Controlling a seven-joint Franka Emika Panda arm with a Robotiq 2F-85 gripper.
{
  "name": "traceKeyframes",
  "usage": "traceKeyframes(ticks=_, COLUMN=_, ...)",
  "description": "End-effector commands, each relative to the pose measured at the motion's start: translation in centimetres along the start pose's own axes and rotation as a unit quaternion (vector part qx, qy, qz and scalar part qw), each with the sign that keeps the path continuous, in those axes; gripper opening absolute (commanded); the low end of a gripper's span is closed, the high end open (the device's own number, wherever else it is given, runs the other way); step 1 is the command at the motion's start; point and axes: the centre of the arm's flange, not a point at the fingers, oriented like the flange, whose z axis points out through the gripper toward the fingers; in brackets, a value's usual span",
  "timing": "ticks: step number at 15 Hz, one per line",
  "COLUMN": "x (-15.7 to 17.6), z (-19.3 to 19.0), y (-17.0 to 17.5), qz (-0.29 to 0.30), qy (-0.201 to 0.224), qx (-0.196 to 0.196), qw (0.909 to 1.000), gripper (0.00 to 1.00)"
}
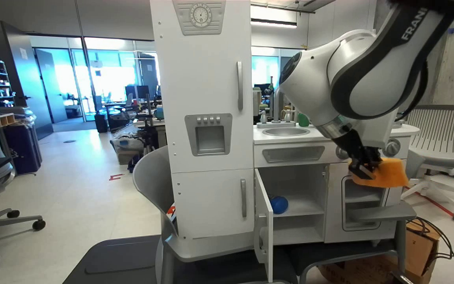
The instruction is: Pick the blue bottle and the orange object and put them in the bottom drawer, the close the drawer door
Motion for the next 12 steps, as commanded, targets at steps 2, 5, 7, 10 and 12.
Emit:
traceKeyframes(ticks=2, x=5.6, z=-1.0, y=-2.5, qz=0.070, qy=0.111, qx=0.005, qw=0.9914, gripper=0.02)
traceKeyframes(ticks=5, x=7.9, z=-1.7, y=-4.7, qz=0.100, qy=0.187, qx=0.017, qw=0.9770, gripper=0.02)
traceKeyframes(ticks=7, x=8.9, z=-0.7, y=-6.1, qz=0.114, qy=0.228, qx=0.020, qw=0.9668, gripper=0.02)
traceKeyframes(ticks=10, x=9.8, z=1.3, y=-7.7, qz=0.117, qy=0.255, qx=0.019, qw=0.9597, gripper=0.02)
traceKeyframes(ticks=12, x=10.7, z=2.2, y=-7.8, qz=0.117, qy=0.277, qx=0.010, qw=0.9536, gripper=0.02)
